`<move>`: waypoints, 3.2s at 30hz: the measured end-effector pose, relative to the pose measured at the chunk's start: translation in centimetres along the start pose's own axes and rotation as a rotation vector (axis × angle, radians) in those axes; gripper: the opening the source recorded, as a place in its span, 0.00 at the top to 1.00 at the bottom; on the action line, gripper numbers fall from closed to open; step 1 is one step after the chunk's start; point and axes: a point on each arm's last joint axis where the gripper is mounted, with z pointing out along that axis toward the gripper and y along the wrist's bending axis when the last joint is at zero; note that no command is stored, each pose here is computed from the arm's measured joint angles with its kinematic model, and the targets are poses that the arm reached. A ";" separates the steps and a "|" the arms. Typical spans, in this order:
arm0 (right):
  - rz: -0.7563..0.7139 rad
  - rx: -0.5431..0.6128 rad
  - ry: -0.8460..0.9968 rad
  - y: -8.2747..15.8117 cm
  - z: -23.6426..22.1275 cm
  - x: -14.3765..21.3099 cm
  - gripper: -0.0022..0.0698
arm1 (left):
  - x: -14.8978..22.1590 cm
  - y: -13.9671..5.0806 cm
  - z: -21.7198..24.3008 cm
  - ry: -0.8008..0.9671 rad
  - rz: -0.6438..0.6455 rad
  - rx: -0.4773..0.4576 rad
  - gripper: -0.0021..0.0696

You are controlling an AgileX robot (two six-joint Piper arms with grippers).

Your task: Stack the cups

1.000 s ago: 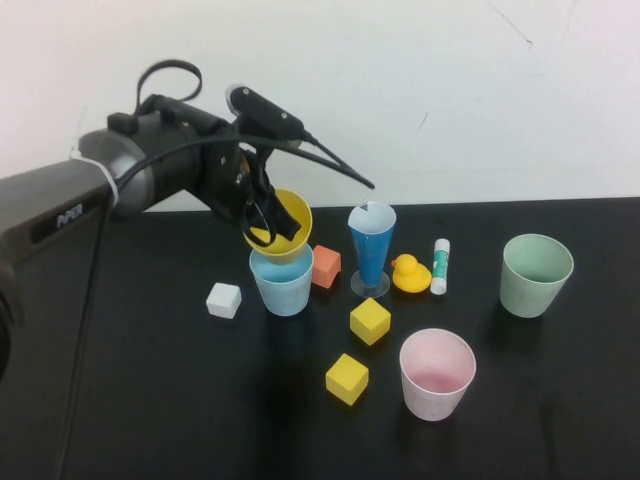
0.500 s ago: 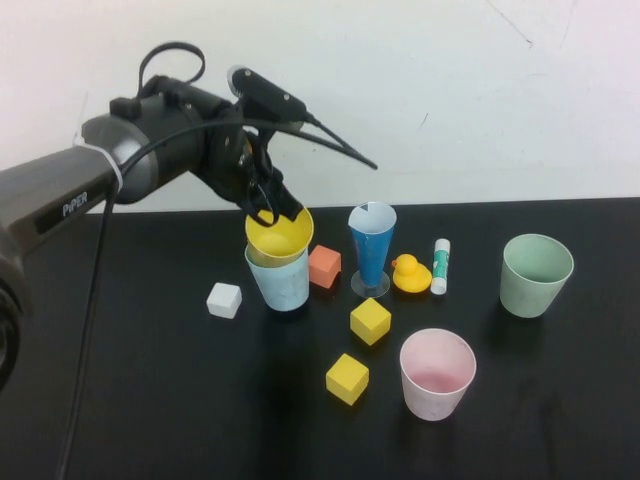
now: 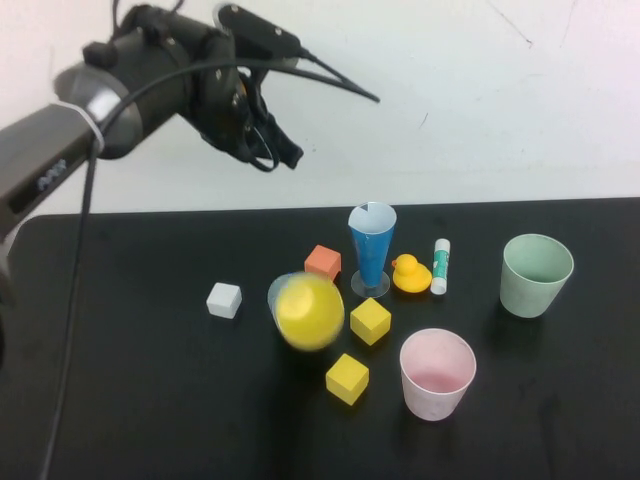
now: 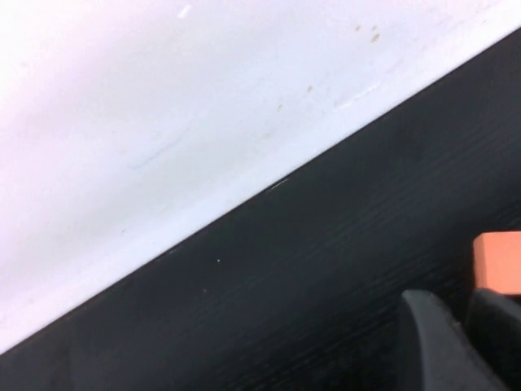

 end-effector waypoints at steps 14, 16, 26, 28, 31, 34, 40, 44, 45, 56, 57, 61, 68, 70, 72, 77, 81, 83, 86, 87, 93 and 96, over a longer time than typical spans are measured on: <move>0.005 0.000 0.000 0.0 0.0 0.0 0.97 | 1.1 -0.6 -2.1 0.165 0.009 0.122 0.97; 0.005 0.000 0.000 0.0 0.0 0.0 0.97 | 1.5 -1.3 -2.3 0.198 0.010 0.191 0.97; 0.013 -0.001 -0.003 0.0 0.0 0.0 0.97 | 2.3 -1.4 -9.8 -0.021 0.007 0.244 0.97; 0.013 -0.001 -0.003 0.0 0.0 0.0 0.97 | 3.1 -0.9 -12.9 -0.091 0.022 0.206 0.97; 0.014 -0.006 -0.005 0.0 0.0 0.0 0.97 | 4.8 -0.8 -16.8 -0.147 0.024 0.190 0.97; 0.011 -0.018 -0.012 0.1 0.0 -0.1 0.97 | 7.6 -1.2 -19.1 -0.167 0.038 0.207 0.97; 0.017 -0.030 -0.018 0.2 0.0 -0.1 0.97 | 13.4 -2.0 -21.1 -0.318 0.104 0.165 0.97; 0.015 -0.029 -0.020 0.2 0.0 -0.2 0.97 | 16.8 -2.1 -23.0 -0.506 0.060 0.089 0.97; 0.013 -0.029 -0.020 0.2 0.0 -0.2 0.97 | 17.7 -2.1 -23.6 -0.562 0.043 0.069 0.97; 0.067 -0.143 0.123 1.3 -0.2 1.1 0.97 | 26.9 -3.1 -26.8 -0.835 -0.014 -0.016 0.97; 0.067 -0.149 0.132 1.3 -0.2 1.2 0.97 | 27.5 -3.2 -26.7 -0.840 -0.014 -0.017 0.97; 0.067 -0.160 0.149 1.4 -0.2 1.3 0.97 | 29.3 -3.7 -25.9 -0.835 -0.014 -0.016 0.97; 0.067 -0.164 0.155 1.5 -0.2 1.4 0.97 | 31.1 -4.3 -23.4 -0.746 -0.010 0.004 0.97; 0.067 -0.165 0.157 1.5 -0.2 1.4 0.97 | 31.5 -4.4 -22.9 -0.728 -0.013 0.009 0.97; 0.067 -0.165 0.157 1.5 -0.2 1.4 0.97 | 31.7 -4.5 -22.7 -0.723 -0.064 0.031 0.97; 0.068 -0.167 0.159 1.5 -0.2 1.4 0.97 | 32.6 -4.4 -22.2 -0.796 -0.200 0.023 0.97; 0.068 -0.167 0.159 1.5 -0.2 1.4 0.97 | 34.6 -3.9 -21.5 -0.856 -0.264 -0.099 0.97; 0.068 -0.167 0.159 1.5 -0.2 1.4 0.97 | 35.7 -3.9 -20.8 -0.850 -0.288 -0.153 0.97; 0.069 -0.168 0.160 1.5 -0.2 1.4 0.97 | 36.8 -3.9 -20.5 -0.828 -0.310 -0.201 0.97; 0.069 -0.168 0.160 1.5 -0.2 1.4 0.97 | 37.0 -4.0 -20.3 -0.803 -0.315 -0.206 0.97; 0.069 -0.168 0.160 1.5 -0.2 1.4 0.97 | 38.4 -4.7 -19.1 -0.598 -0.399 -0.165 0.97; 0.069 -0.168 0.160 1.5 -0.2 1.4 0.97 | 38.7 -4.9 -18.9 -0.553 -0.434 -0.148 0.97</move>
